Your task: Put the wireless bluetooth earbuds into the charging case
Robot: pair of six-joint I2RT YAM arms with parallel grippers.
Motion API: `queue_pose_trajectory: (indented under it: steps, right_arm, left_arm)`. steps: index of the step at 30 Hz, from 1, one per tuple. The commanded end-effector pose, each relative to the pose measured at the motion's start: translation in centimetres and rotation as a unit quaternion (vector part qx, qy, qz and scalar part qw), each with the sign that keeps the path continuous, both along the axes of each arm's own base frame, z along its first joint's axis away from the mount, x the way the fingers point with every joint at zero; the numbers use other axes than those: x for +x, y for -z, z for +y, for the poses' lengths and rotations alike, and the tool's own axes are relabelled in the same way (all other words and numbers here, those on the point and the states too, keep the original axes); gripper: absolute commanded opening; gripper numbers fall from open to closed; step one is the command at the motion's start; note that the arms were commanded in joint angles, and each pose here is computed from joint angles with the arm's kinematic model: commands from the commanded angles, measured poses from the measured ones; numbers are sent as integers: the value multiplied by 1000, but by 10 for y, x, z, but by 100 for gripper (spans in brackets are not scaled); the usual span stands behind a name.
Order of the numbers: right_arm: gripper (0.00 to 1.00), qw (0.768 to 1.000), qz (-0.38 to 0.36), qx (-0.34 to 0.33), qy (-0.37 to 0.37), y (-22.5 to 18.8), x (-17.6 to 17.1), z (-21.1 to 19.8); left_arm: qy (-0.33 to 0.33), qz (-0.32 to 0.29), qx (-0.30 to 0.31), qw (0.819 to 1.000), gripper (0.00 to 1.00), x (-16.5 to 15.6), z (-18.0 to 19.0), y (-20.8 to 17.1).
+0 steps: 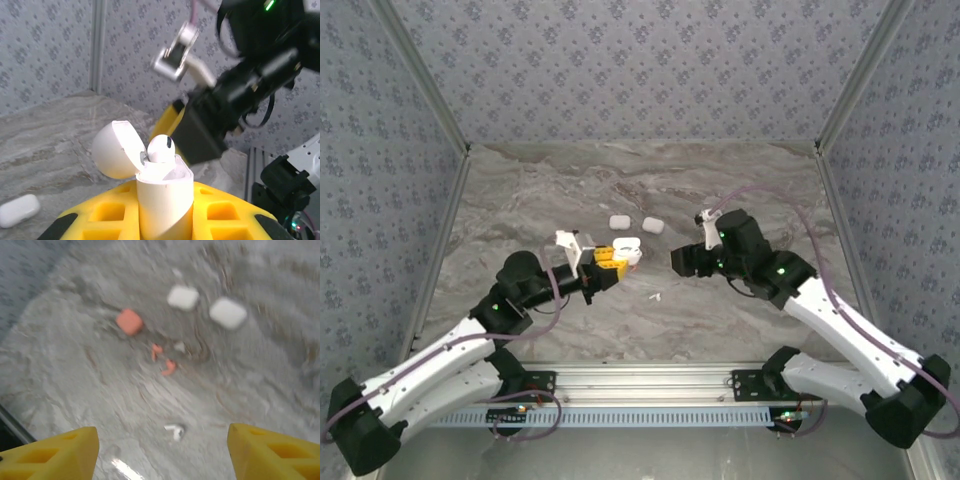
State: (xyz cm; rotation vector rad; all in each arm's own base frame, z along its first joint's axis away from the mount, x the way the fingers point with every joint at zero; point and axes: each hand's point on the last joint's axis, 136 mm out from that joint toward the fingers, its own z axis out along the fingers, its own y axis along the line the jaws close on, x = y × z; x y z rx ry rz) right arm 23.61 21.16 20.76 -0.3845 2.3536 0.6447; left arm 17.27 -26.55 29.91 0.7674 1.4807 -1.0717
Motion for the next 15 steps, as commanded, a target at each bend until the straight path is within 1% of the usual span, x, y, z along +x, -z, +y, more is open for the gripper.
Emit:
queue_pose_trajectory:
  steps: [1,5,9,15]
  right_arm:
    - [67,997,64,-15,41,44,-1,-1]
    - [63,993,109,-29,42,88,-4,11]
    - [60,988,144,-41,45,120,-5,24]
    - [57,983,165,-66,38,150,-3,42]
  left_arm:
    - [-25,-19,1,1000,0,1,9,-3]
    - [-35,-17,3,999,0,0,15,0]
    - [-41,-19,3,999,0,-1,19,0]
    - [-39,-18,6,999,0,-1,18,0]
